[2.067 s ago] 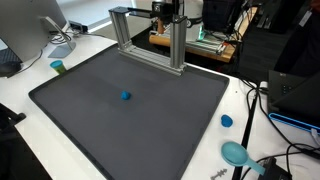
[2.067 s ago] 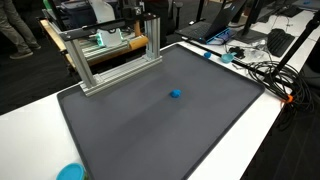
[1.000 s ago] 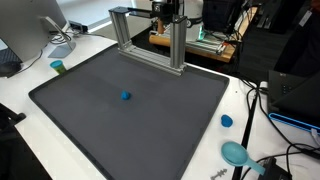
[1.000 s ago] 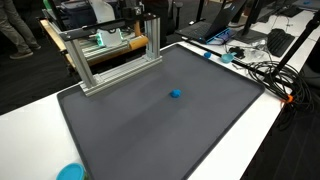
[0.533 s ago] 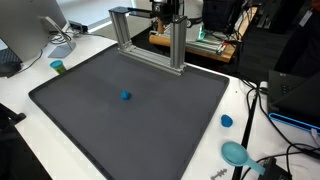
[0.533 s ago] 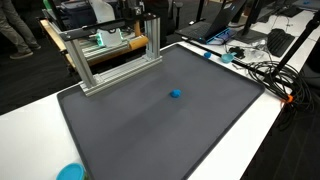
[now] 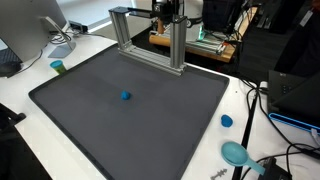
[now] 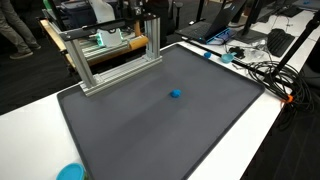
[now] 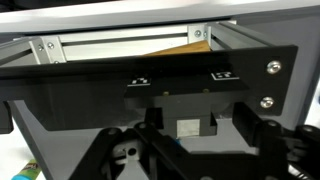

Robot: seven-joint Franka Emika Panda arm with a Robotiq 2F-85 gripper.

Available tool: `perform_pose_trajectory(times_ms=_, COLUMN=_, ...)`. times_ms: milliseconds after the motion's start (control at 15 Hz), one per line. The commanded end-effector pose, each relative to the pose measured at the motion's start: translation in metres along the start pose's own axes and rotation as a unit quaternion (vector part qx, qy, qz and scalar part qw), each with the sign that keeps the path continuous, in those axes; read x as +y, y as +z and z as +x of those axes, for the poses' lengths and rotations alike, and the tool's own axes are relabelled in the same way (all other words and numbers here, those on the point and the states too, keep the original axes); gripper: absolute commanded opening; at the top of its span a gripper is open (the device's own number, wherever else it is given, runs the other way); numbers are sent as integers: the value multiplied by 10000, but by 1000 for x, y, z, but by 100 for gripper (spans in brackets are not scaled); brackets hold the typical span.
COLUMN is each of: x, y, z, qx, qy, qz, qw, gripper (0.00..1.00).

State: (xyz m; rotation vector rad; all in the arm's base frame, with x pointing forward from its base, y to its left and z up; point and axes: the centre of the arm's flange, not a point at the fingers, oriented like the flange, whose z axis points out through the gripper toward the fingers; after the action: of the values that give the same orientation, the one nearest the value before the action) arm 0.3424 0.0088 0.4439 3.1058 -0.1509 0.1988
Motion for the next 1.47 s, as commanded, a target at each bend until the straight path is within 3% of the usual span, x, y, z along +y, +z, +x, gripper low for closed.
perform_pose_trajectory(times_ms=0, x=-3, y=5, z=-5, qx=121, qy=155, qz=-64, qw=9998, gripper=76)
perform_pose_trajectory(times_ms=267, x=-1, y=7, z=-6, qx=97, qy=103, qz=-129, qw=9998, gripper=64)
perform_pose_trajectory(times_ms=333, x=-2, y=8, z=-6, qx=86, qy=91, qz=-146, qw=9998, gripper=66)
perform_pose_trajectory(times_ms=400, x=0, y=8, z=-6, qx=88, qy=85, qz=-183, qw=9998, gripper=60)
perform_pose_trajectory(times_ms=733, x=0, y=9, z=-8, qx=-75, qy=-160, qz=-128, qw=9998, gripper=63)
perform_pose_trajectory(times_ms=1267, x=4, y=8, z=-10, qx=-145, qy=-485, qz=-49, qw=9987, gripper=61)
perform_pose_trajectory(times_ms=1400, x=3, y=10, z=-10, qx=-111, qy=-414, qz=-91, qw=9990, gripper=57)
